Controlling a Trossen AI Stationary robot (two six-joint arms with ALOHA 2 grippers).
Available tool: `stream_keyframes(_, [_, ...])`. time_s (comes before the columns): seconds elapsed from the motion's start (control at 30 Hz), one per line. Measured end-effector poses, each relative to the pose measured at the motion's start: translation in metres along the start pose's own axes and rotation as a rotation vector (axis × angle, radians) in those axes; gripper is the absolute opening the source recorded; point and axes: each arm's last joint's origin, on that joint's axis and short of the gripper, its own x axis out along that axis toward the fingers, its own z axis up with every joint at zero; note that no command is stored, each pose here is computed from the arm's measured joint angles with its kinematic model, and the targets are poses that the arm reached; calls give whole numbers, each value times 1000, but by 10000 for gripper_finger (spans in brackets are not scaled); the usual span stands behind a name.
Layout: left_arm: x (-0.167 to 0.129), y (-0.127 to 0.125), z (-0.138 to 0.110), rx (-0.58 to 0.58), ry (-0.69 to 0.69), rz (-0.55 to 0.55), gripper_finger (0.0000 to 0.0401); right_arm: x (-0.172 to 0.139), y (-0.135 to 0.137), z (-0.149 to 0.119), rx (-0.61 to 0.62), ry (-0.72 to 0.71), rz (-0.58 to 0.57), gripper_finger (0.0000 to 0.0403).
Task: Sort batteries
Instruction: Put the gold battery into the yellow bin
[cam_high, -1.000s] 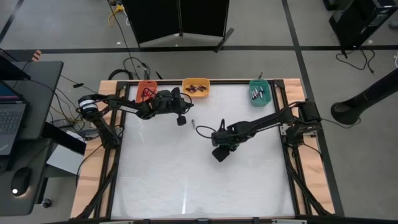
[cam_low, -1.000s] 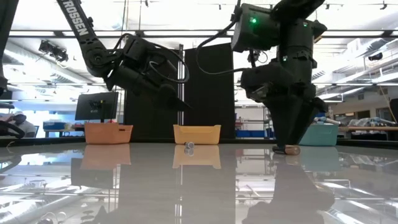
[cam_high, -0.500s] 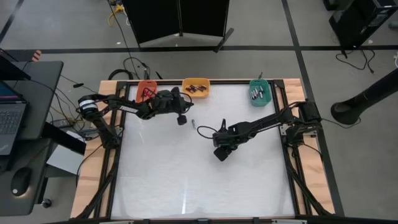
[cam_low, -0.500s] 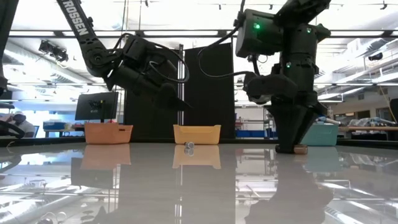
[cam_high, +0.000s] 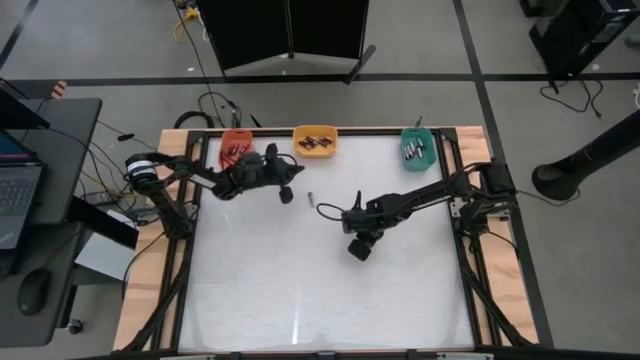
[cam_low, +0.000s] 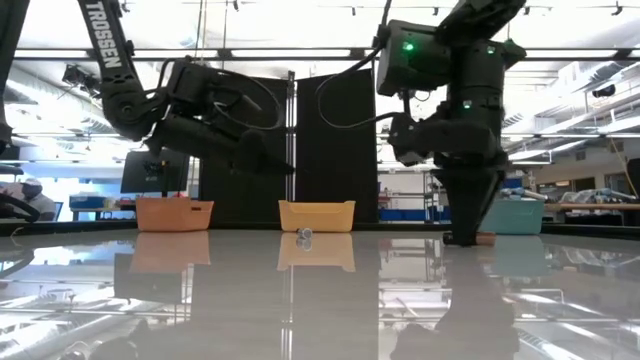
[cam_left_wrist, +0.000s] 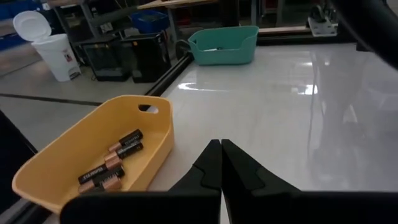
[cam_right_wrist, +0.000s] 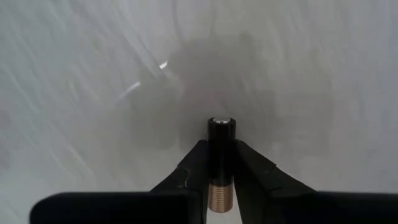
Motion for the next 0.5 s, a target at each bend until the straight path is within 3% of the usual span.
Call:
stream_keyframes(0.3, [-16,-1,1,-29,-48,4,6,-30,-14,27,-143,-26,-170,60])
stream_keyframes(0.5, [-37,-1,8,-26,-99,5,6,-67,-41,70,-205,-120,-271,62])
